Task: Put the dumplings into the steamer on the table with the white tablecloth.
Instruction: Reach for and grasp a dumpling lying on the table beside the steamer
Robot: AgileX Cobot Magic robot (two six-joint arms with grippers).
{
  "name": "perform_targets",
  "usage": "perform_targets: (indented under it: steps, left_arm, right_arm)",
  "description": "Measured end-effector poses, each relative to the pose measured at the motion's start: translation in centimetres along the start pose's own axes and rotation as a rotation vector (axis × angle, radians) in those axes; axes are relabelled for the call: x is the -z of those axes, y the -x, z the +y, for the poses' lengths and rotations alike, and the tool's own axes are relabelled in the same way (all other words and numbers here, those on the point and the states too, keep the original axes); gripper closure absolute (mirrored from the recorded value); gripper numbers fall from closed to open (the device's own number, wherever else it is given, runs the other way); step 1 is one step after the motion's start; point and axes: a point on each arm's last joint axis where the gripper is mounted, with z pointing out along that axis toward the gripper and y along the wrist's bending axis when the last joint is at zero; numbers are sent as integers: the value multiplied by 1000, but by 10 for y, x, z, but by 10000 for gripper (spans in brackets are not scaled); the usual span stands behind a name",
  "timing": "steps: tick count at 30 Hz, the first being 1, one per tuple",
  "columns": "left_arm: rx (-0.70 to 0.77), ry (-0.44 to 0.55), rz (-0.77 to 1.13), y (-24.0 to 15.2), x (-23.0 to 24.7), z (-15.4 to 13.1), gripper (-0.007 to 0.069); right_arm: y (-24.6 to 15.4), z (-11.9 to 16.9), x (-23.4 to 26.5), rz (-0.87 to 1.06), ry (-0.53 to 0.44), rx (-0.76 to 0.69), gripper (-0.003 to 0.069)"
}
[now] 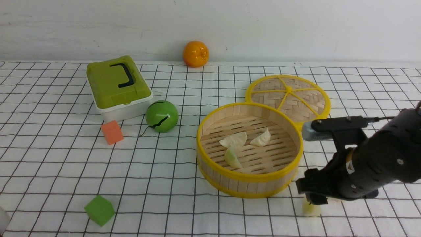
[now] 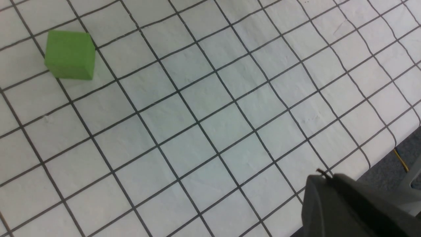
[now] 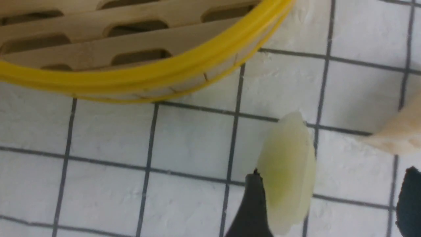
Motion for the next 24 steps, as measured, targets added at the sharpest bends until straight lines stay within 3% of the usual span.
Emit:
perform_targets:
  steps: [9, 15, 18, 24]
  left_arm:
    - [0, 1, 11, -1, 0, 0, 606]
    - [2, 1, 14, -1, 0, 0, 599]
    - [2, 1, 15, -1, 0, 0, 596]
    - [1, 1, 4, 0, 0, 0, 591]
  right_arm:
    - [-5, 2, -47, 55, -24, 16, 144]
    - [-3, 1, -41, 82, -47, 19, 424]
    - [9, 3, -16, 47, -43, 36, 419]
    - [64, 27, 57, -135, 115, 69, 419]
